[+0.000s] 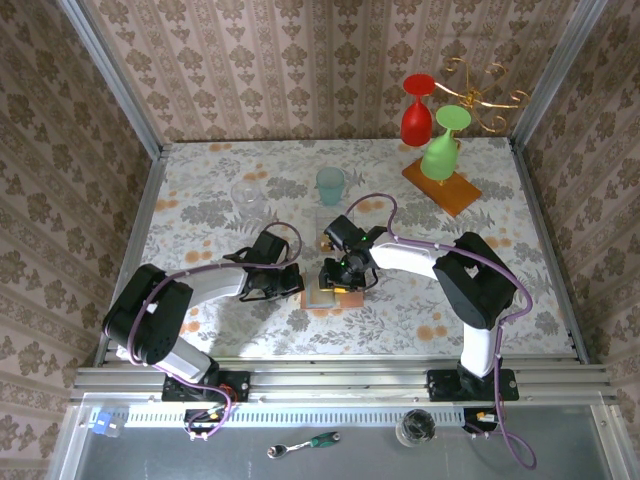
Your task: Take the credit cards out of the card holder
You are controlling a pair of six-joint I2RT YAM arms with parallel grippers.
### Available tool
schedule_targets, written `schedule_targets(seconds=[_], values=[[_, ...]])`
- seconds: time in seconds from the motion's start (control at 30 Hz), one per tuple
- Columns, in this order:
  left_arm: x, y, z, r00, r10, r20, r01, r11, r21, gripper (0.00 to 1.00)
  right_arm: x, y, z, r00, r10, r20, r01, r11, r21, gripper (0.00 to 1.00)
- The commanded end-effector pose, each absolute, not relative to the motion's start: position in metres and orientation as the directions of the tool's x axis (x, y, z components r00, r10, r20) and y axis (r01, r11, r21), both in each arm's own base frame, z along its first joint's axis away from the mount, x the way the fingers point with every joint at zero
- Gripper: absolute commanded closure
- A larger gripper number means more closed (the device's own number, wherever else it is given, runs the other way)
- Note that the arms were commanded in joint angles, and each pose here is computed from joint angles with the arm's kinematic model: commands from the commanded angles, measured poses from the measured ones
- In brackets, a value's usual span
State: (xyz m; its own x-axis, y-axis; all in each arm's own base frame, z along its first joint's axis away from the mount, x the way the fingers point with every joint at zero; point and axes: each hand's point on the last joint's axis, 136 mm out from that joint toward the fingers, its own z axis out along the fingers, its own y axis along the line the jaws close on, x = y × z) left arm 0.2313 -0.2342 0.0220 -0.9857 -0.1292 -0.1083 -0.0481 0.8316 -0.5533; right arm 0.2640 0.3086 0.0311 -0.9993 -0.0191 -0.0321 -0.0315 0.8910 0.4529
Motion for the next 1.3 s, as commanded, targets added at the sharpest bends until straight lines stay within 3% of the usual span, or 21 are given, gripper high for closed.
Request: schedule_targets(seconds=[0.0,0.5,0.9,1.07,1.27], values=[[0.224,-0.226,0.014,-0.989,-0.128,-0.075,-0.071,0.850,-0.522,1.00,0.260,0.296,0.028,-0.999,-0.019,-0.030,-0.030,0.910,0.414,0.64],[0.233,-0.231,0.043,-0.983,-0.135,-0.124,-0.043,0.828,-0.559,1.00,0.261,0.293,0.027,-1.000,0.005,-0.028,-0.008,0.892,0.452,0.70],[0.235,-0.272,0.065,-0.990,-0.095,-0.104,0.002,0.730,-0.683,0.81,0.261,0.291,0.027,-1.000,0.011,-0.027,-0.003,0.886,0.463,0.71],[0.233,-0.277,0.056,-0.992,-0.085,-0.088,-0.004,0.742,-0.670,0.81,0.262,0.289,0.030,-0.999,0.017,-0.032,0.000,0.884,0.467,0.69],[0.230,-0.276,0.039,-0.995,-0.082,-0.060,-0.023,0.761,-0.648,0.87,0.262,0.287,0.042,-0.998,0.024,-0.049,-0.002,0.881,0.474,0.67]])
